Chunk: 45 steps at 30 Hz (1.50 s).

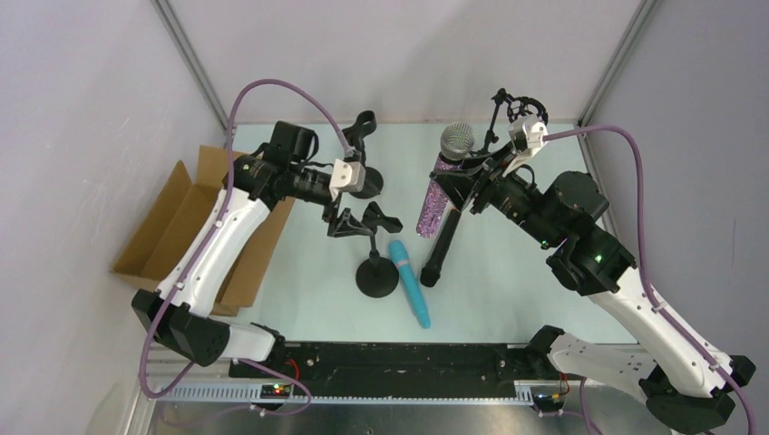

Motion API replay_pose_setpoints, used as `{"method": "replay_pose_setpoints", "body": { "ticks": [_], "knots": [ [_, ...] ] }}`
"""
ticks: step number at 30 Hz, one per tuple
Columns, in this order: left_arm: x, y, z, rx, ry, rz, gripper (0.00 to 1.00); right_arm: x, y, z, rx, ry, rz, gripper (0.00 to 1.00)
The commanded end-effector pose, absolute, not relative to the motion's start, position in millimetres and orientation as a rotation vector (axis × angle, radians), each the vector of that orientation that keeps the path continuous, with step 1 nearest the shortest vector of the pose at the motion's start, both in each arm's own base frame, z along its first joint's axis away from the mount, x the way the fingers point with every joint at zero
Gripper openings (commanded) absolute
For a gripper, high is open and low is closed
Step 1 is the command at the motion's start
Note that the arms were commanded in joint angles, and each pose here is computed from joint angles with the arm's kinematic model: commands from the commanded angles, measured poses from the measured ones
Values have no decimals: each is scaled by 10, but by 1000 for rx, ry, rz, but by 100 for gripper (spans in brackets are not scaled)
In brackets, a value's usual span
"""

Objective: Attach the microphones to the stand

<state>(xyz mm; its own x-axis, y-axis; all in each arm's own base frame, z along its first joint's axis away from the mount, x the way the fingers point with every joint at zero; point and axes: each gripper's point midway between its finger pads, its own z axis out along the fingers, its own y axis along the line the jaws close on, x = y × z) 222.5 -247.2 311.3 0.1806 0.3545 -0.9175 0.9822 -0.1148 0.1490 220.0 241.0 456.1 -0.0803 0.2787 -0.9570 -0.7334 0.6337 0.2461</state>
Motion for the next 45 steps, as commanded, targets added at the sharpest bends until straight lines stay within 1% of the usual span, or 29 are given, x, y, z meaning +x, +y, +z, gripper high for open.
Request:
{"method": "replay_pose_setpoints", "body": {
  "ticks": [1, 4, 6, 8, 10, 12, 17, 20, 22, 25, 28, 30, 31, 32, 33, 34, 36, 38, 45],
  "knots": [
    [2091, -2474, 3121, 1671, 1266, -988, 90, 2136, 2372, 4866, -384, 1311, 922, 17],
    [2052, -2456, 3079, 1689, 1281, -1005, 87, 2146, 2369, 4857, -382, 1313, 918, 17],
    [2047, -2451, 3057, 1699, 1288, -1010, 82, 2167, 2362, 4847, -375, 1317, 908, 17],
    [2056, -2455, 3058, 1706, 1280, -1007, 75, 2179, 2364, 4835, -375, 1321, 903, 16],
    [2058, -2461, 3081, 1709, 1271, -1004, 71, 2186, 2380, 4819, -376, 1326, 906, 17],
    [2057, -2460, 3096, 1710, 1266, -1000, 70, 2193, 2386, 4805, -376, 1330, 906, 17],
    [2052, -2461, 3156, 1712, 1249, -989, 69, 2208, 2414, 4776, -377, 1338, 914, 16],
    [2040, -2463, 3165, 1718, 1238, -984, 75, 2213, 2433, 4769, -378, 1340, 921, 16],
    [2031, -2466, 3164, 1722, 1233, -983, 77, 2214, 2442, 4769, -378, 1341, 925, 16],
    [2030, -2468, 3145, 1727, 1232, -983, 75, 2209, 2447, 4776, -378, 1338, 931, 16],
    [2016, -2466, 3122, 1738, 1223, -980, 71, 2204, 2451, 4779, -377, 1338, 935, 16],
    [2012, -2469, 3126, 1747, 1206, -972, 64, 2208, 2448, 4776, -375, 1340, 934, 16],
    [2012, -2472, 3127, 1755, 1193, -965, 58, 2213, 2451, 4763, -376, 1344, 932, 16],
    [2015, -2474, 3138, 1757, 1186, -959, 54, 2222, 2447, 4757, -374, 1347, 928, 16],
    [2012, -2480, 3139, 1761, 1184, -957, 45, 2225, 2444, 4755, -377, 1346, 922, 16],
    [2014, -2478, 3149, 1760, 1186, -954, 39, 2229, 2436, 4760, -375, 1344, 918, 16],
    [2007, -2472, 3139, 1760, 1201, -953, 12, 2248, 2411, 4752, -372, 1345, 903, 16],
    [1975, -2454, 3133, 1764, 1199, -944, 2, 2270, 2375, 4747, -363, 1346, 887, 16],
    [1852, -2355, 3091, 1763, 1242, -916, 0, 2340, 2377, 4761, -326, 1325, 888, 16]
  ]
}}
